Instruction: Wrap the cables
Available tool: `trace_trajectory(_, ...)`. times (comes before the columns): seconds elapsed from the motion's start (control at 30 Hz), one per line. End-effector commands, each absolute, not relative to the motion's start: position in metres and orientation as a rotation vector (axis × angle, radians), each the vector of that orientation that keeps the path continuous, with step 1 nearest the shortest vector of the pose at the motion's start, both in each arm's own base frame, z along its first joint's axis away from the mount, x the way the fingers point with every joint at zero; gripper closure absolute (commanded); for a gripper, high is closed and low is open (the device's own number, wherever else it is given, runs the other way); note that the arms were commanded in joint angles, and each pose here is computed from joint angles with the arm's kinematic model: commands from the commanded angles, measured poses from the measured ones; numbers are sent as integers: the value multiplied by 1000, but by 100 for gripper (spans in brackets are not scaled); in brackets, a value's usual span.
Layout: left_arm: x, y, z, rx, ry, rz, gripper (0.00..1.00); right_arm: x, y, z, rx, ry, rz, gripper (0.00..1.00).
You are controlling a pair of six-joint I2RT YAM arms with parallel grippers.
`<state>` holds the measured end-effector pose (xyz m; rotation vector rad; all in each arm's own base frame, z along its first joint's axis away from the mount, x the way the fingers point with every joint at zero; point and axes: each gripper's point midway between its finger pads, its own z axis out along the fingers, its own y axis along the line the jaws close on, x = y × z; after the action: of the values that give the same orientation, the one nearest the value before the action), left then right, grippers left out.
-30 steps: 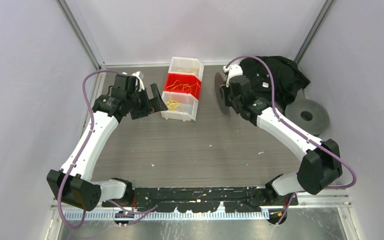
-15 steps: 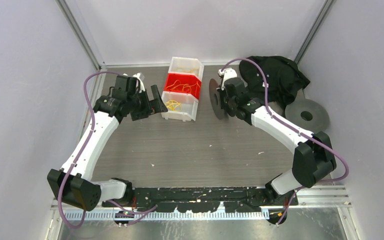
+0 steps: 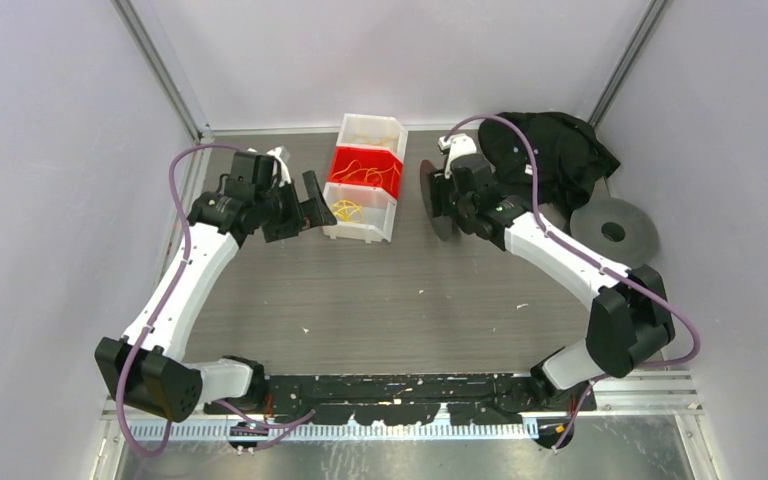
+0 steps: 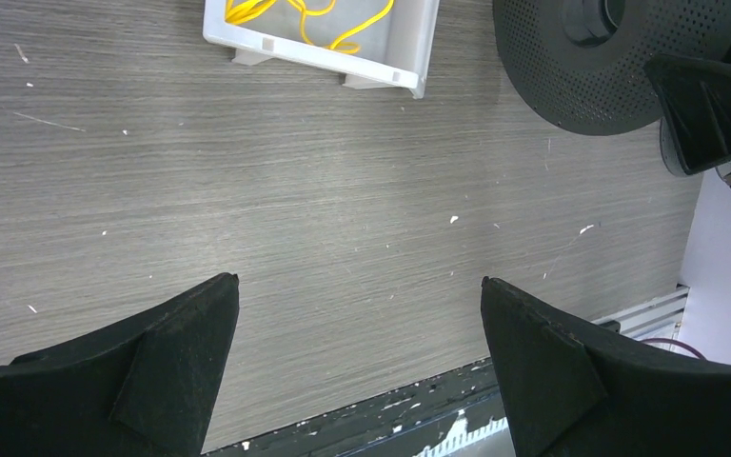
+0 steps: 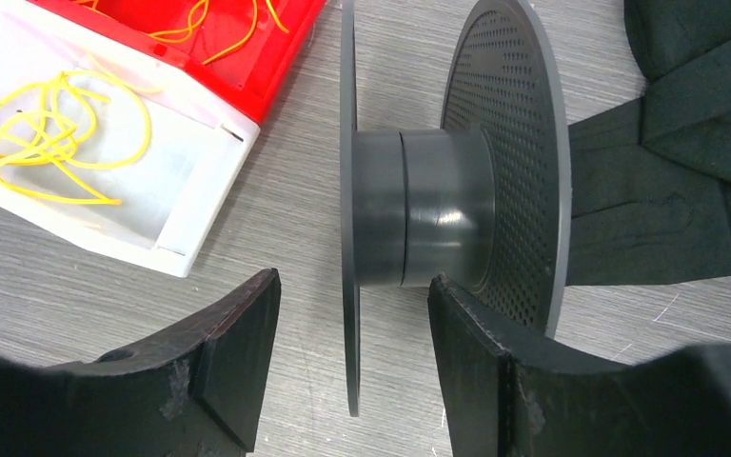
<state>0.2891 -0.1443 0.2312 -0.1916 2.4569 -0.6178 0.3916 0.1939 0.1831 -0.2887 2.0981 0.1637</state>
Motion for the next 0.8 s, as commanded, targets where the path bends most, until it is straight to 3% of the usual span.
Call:
trace_trajectory(0.0,294,-150,238,-175,2421,-660,0,393,194,238,-224,1977,215,36)
trace_trajectory(0.57,293,-150,234,-180,2430,-662,0,374,161,300,-101,1878,207,35)
trace_trajectory(0.77,301,-149,230,-38,2471,-450,10,362,125,311,22,1871,213,33)
